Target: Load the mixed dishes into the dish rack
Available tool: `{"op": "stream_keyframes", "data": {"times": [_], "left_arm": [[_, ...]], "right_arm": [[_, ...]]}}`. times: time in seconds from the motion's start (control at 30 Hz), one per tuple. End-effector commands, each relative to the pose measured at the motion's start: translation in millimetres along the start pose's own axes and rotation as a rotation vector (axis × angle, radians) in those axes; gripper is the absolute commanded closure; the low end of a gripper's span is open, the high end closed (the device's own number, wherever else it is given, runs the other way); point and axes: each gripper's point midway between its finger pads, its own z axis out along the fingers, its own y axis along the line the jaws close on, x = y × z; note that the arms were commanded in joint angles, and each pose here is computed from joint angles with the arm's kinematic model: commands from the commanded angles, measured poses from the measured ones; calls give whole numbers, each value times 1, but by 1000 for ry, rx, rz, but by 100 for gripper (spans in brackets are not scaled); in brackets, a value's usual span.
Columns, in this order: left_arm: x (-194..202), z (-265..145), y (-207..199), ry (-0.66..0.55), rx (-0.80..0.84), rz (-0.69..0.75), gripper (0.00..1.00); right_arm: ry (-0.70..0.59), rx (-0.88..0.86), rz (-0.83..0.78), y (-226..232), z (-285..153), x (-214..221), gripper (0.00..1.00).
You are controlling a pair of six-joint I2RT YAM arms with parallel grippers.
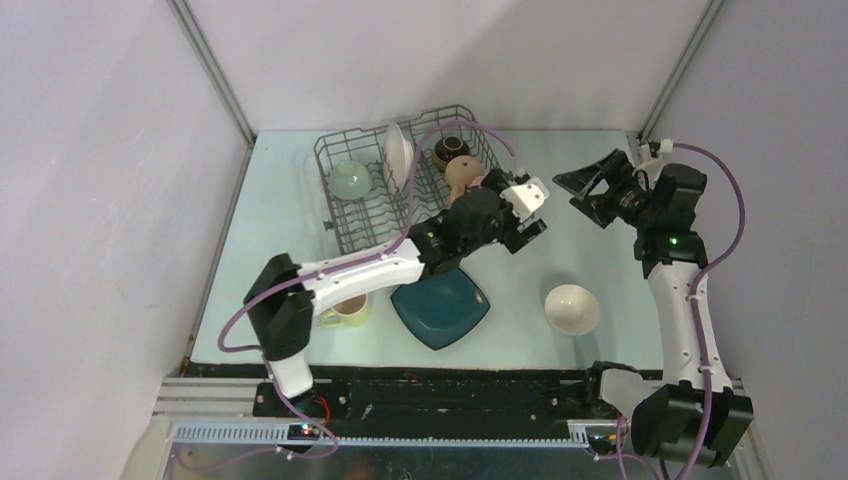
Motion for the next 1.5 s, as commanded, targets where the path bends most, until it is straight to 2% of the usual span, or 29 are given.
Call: {"op": "stream_keyframes", "data": {"times": [0.0, 0.13, 0.2, 0.23, 0.3, 0.33, 0.37, 0.47, 0.6, 0.77, 0.97, 1.17, 1.3, 1.47], "left_arm": [[-47, -41, 49, -86, -184, -7, 0], [-53, -72, 48, -116, -187, -74, 0], [-31, -92, 51, -79, -232, -171, 0], [-34, -110, 61, -93, -271, -200, 0], [-12, -138, 73, -42, -336, -264, 0], [15, -149, 76, 35, -367, -301, 0], [12, -169, 83, 24, -381, -337, 0], [48, -217, 98, 116, -454, -439, 0], [91, -253, 105, 171, -532, -557, 0], [136, -283, 106, 229, -611, -758, 0], [171, -314, 108, 252, -716, -927, 0], [202, -338, 104, 328, -833, -1075, 0], [208, -343, 99, 398, -810, -1073, 0], [202, -337, 95, 428, -732, -1032, 0]], "right_arm": [[-35, 67, -78, -10, -14, 1, 5], [-69, 137, -105, -24, -24, 5, 1], [-89, 171, -126, -32, -30, 11, 0], [-102, 218, -132, -41, -33, 12, 0], [-123, 279, -157, -52, -40, 17, 0], [-147, 314, -171, -58, -45, 19, 1], [-145, 341, -171, -65, -47, 23, 0], [-183, 446, -154, -90, -55, 33, 1], [-191, 579, -125, -118, -60, 47, 1], [-158, 685, -110, -138, -55, 64, 1], [-137, 752, -88, -151, -52, 71, 1], [-88, 835, -68, -169, -52, 82, 15], [-63, 907, -89, -181, -52, 90, 16], [-13, 970, -102, -192, -45, 105, 16]]}}
